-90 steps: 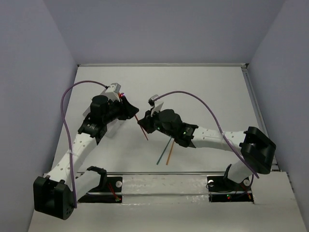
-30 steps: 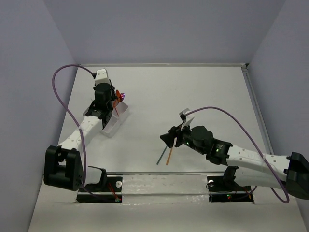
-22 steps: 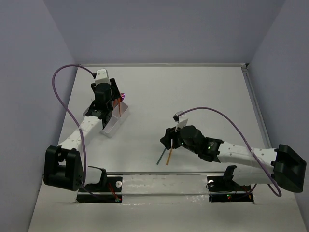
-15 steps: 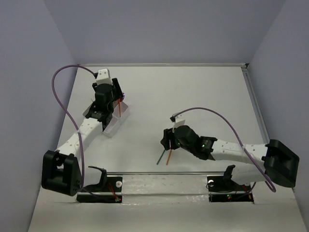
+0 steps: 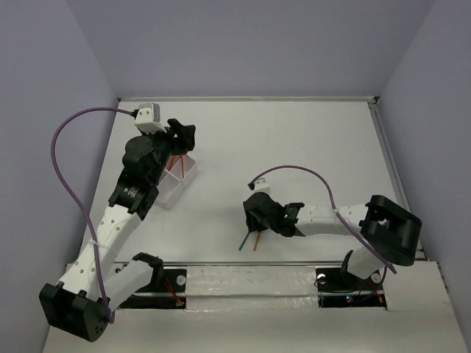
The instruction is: Sort the eating utensils into containers
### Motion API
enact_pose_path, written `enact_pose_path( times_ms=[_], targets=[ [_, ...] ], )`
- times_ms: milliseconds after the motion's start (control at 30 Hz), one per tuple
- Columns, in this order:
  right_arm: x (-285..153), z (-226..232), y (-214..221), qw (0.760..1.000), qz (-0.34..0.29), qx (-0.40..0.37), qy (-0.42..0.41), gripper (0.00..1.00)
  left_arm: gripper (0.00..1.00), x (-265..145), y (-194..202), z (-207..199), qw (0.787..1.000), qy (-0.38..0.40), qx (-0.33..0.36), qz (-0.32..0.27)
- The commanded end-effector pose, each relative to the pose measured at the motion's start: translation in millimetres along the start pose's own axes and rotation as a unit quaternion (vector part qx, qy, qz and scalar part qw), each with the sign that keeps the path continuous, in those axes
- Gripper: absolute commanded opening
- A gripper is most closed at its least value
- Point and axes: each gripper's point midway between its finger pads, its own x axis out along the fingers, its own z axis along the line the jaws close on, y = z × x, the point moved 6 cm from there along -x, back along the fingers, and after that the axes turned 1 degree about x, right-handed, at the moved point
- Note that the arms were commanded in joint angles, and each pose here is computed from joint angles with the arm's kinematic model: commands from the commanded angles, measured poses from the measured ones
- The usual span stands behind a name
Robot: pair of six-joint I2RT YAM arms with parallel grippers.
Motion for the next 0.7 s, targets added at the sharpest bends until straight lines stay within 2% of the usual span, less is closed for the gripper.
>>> enact_pose_path(
  times_ms=[0,233,367,467,600,667],
  targets=[
    [1.6,5.7,-2.3,0.999,0.002,0.010,0.037,0.48,0.72,-30.2,1.6,-18.6,0.997,0.073,-0.015,0.029],
    [16.2,14.4,7.3,0.998,0.026,0.010,0.048,0.43,0.74,-46.0,4.6,-13.3,0.997,0.074,-0.007,0.016],
    [27.5,26.3,9.7,0.998,0.039,0.007,0.041,0.31,0.74,-43.4,12.1,-18.3,0.995,0.096,-0.011,0.039],
    [35.7,39.7,0.3,0.999,0.030,0.001,0.025,0.26,0.75,-42.5,16.1,-23.0,0.993,0.109,-0.015,0.051],
    [49.2,53.7,-7.8,1.000,0.026,-0.010,0.014,0.23,0.75,-42.9,15.9,-21.7,0.993,0.103,-0.015,0.052],
    [51.2,58.2,-12.5,1.000,0.023,-0.014,0.012,0.26,0.75,-43.0,16.0,-21.0,0.993,0.101,-0.014,0.052]
  ],
)
